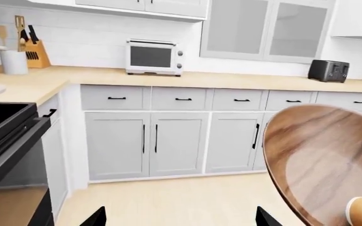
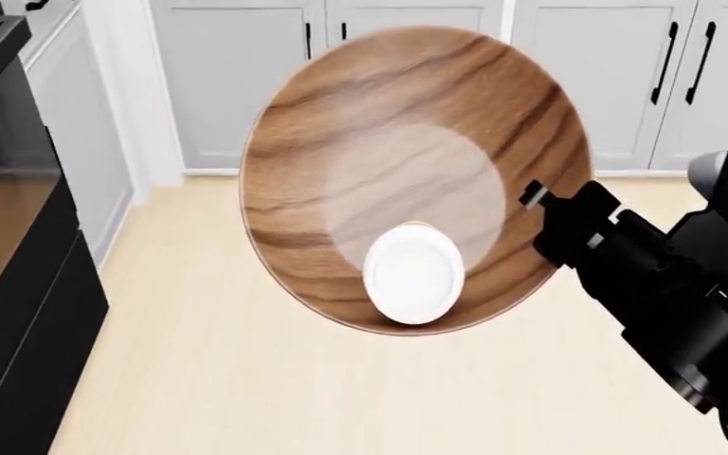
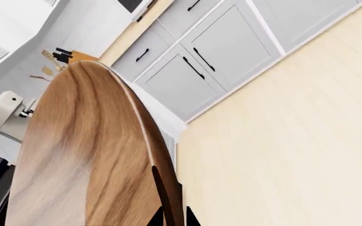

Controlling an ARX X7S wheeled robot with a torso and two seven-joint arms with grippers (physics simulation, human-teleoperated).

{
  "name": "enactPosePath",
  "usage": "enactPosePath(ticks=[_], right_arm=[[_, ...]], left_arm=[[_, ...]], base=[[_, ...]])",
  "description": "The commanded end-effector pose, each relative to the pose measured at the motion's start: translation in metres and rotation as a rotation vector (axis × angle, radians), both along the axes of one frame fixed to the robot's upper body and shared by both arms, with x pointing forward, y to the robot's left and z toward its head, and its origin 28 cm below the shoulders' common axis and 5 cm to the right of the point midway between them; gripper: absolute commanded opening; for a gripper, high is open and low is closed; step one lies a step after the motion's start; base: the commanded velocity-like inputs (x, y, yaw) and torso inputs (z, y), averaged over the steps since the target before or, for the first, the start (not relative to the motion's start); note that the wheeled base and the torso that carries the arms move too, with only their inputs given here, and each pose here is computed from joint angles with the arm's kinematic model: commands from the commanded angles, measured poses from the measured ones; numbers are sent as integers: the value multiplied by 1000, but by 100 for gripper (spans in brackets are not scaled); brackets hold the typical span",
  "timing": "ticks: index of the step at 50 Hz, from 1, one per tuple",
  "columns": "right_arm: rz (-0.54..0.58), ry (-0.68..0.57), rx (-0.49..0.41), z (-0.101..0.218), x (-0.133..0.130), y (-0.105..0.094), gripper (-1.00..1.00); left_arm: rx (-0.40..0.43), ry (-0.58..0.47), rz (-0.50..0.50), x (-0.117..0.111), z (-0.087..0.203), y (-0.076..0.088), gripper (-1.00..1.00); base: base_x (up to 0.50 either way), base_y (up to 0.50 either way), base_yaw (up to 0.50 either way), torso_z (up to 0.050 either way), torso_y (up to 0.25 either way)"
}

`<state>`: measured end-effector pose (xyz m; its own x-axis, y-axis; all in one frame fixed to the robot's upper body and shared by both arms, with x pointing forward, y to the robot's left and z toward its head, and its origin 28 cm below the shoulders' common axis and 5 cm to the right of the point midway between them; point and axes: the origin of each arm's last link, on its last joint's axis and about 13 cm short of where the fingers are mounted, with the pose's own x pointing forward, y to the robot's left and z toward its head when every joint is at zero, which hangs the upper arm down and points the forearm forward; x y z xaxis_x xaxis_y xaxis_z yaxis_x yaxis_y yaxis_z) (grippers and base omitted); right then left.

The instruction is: Place the cup inside the bowl on the dining table and move the bowl to any counter.

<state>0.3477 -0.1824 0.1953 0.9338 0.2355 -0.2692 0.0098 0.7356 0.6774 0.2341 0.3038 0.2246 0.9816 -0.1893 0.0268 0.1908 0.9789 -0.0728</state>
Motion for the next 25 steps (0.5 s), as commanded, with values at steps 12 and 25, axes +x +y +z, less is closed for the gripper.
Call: enactPosePath(ticks=[12,25], right_arm=[[14,-37,-6,5,1,0,-100],[18,-35,-3,5,2,1,-100]], left_arm=[[4,1,-3,-1,-1,0,100],[3,-2,-6,1,2,-1,100]], base=[[500,-34,0,0,2],[499,-45,0,1,2]])
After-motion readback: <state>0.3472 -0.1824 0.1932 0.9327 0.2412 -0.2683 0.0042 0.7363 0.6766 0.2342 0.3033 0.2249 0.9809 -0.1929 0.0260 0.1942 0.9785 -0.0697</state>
